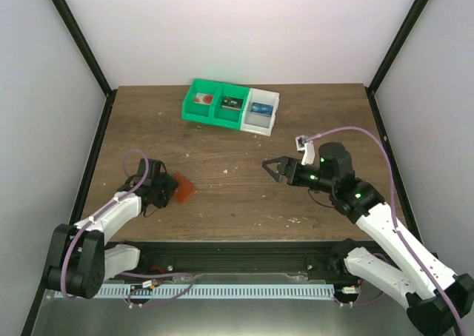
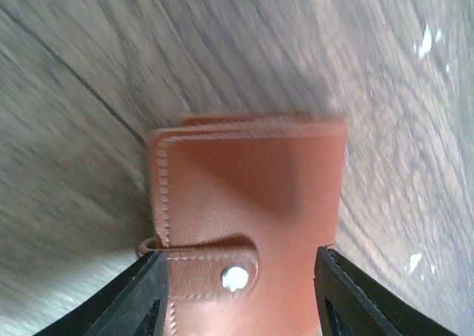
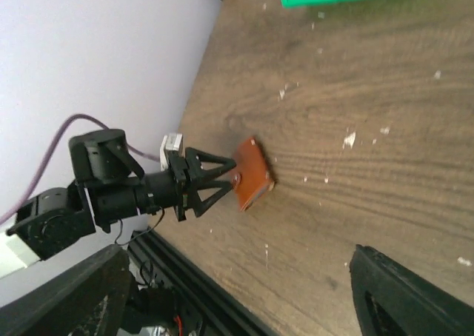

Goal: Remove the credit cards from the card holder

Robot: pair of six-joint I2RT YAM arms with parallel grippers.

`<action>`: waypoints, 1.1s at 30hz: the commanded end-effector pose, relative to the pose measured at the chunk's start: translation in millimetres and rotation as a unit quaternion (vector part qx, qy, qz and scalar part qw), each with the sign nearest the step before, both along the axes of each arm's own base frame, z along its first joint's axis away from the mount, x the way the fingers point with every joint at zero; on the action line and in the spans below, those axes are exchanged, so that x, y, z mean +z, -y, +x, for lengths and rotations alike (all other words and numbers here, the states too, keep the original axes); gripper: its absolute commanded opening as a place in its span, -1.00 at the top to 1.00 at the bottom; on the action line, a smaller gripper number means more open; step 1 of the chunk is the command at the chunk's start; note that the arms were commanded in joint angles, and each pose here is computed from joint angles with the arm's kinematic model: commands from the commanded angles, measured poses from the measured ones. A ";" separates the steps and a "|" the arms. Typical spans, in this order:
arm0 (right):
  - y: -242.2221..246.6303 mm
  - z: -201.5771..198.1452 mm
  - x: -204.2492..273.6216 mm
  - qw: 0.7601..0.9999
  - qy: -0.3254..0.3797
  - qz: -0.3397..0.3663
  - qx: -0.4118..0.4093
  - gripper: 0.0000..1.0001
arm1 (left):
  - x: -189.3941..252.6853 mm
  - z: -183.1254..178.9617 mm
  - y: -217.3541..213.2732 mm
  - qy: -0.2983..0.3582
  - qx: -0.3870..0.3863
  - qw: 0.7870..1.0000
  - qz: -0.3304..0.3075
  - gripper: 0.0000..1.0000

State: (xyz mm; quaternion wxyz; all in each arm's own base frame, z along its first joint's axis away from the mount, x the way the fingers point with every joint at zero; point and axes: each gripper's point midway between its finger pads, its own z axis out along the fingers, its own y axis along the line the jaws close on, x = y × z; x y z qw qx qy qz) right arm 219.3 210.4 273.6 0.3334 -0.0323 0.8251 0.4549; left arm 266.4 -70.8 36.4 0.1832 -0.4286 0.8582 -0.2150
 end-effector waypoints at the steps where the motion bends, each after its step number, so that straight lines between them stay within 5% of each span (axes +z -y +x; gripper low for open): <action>1: -20.8 -8.0 -13.9 0.998 -0.033 0.038 0.047 -0.61 | 1.3 -11.4 28.8 -0.002 -0.017 0.999 -0.045 -0.11; 5: -34.2 -1.7 -37.9 0.997 -0.046 0.026 0.058 -0.29 | 11.7 -6.6 38.7 0.023 -0.040 0.997 -0.054 -0.03; 11: -63.9 17.0 -76.1 0.995 -0.057 -0.009 0.082 0.02 | 18.6 -10.5 -1.9 0.038 0.008 0.998 0.047 0.25; 24: -142.2 62.6 -102.9 0.987 -0.006 -0.046 0.155 0.14 | 3.7 -4.2 -36.8 0.066 0.050 0.994 0.066 0.29; 33: -188.9 81.0 -151.6 0.976 -0.041 -0.060 0.204 0.23 | 0.5 18.7 -16.7 0.100 -0.017 0.994 0.042 0.39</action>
